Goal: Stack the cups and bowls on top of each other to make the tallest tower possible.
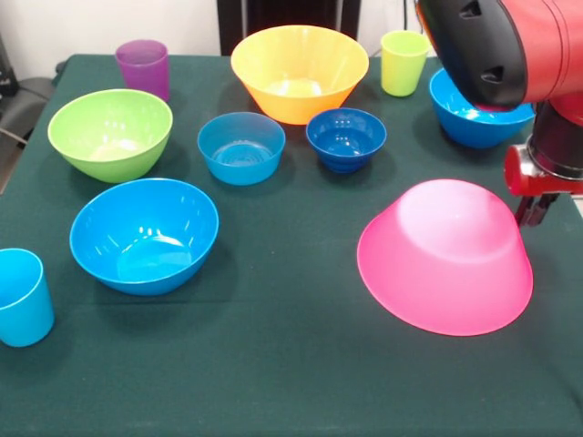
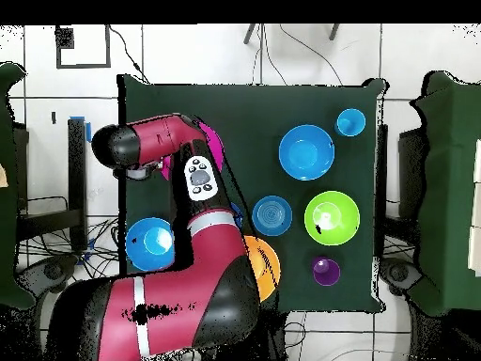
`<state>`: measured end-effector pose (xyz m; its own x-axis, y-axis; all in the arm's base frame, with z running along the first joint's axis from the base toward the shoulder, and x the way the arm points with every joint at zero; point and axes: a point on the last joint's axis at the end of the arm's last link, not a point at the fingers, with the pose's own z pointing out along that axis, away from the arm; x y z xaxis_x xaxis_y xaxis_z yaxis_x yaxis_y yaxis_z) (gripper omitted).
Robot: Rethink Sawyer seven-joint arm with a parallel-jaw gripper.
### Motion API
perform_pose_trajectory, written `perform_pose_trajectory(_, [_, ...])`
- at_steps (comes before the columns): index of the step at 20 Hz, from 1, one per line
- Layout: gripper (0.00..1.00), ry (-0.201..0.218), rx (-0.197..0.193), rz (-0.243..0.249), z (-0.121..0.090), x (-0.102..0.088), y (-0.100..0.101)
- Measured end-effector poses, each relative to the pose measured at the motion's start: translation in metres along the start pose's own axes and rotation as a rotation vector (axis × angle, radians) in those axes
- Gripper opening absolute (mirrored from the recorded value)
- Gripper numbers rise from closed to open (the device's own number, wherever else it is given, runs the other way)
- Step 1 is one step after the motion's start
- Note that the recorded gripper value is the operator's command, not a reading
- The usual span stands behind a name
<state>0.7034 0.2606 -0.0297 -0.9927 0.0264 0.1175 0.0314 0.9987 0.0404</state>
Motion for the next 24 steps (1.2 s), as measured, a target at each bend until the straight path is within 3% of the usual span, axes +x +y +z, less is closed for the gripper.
perform_pose_trajectory(15, [0.00, -0.003, 0.016, 0.015, 0.000, -0.004, -0.016])
perform_pose_trajectory(24, [0.00, -0.024, 0.048, 0.022, 0.001, -0.014, -0.047])
